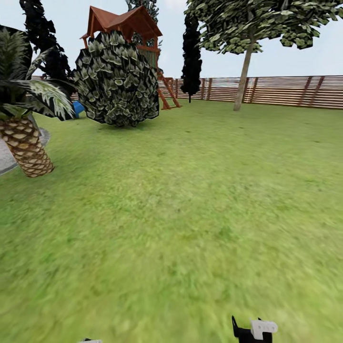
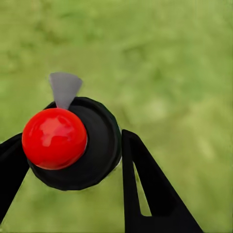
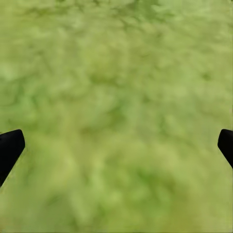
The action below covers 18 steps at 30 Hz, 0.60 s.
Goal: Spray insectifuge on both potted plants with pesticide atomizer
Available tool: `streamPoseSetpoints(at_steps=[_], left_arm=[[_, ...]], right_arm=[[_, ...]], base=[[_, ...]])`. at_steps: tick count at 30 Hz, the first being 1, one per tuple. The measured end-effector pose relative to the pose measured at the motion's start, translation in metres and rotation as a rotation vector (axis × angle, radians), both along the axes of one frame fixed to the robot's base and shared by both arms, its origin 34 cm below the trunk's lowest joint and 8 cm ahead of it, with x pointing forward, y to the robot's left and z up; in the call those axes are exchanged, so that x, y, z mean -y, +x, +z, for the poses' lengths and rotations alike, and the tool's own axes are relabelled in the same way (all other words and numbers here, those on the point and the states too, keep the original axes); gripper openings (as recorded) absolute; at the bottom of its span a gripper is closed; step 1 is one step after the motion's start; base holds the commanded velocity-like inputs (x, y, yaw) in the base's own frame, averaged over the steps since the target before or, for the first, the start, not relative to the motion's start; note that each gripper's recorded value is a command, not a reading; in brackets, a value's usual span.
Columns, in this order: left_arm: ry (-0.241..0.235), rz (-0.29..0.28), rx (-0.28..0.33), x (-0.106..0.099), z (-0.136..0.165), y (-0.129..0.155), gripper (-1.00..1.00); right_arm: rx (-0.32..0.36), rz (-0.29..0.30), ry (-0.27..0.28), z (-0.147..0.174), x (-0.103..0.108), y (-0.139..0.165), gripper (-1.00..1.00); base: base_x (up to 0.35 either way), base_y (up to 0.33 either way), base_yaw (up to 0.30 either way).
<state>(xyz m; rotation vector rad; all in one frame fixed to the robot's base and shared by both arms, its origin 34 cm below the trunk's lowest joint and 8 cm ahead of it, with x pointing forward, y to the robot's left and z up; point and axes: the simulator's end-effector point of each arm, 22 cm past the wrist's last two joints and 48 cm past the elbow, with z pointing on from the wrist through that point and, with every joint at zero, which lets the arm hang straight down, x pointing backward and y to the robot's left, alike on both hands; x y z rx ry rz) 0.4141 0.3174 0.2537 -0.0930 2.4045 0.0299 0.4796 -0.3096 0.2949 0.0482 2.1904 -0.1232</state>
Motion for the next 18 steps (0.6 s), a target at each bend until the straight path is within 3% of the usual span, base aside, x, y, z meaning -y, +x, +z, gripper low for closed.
streamPoseSetpoints(at_steps=[14,18], left_arm=[[-0.001,-0.001,0.000,0.0007,-0.0001,0.0000,-1.00],[-0.001,-0.001,0.000,0.0010,-0.0001,0.0001,-1.00]], right_arm=[[0.000,0.000,0.000,-0.0001,-0.0001,-0.0001,1.00],[-0.001,0.002,0.001,-0.0002,-0.0009,-0.0002,1.00]], base=[[0.338,0.000,0.278],[0.338,0.000,0.027]])
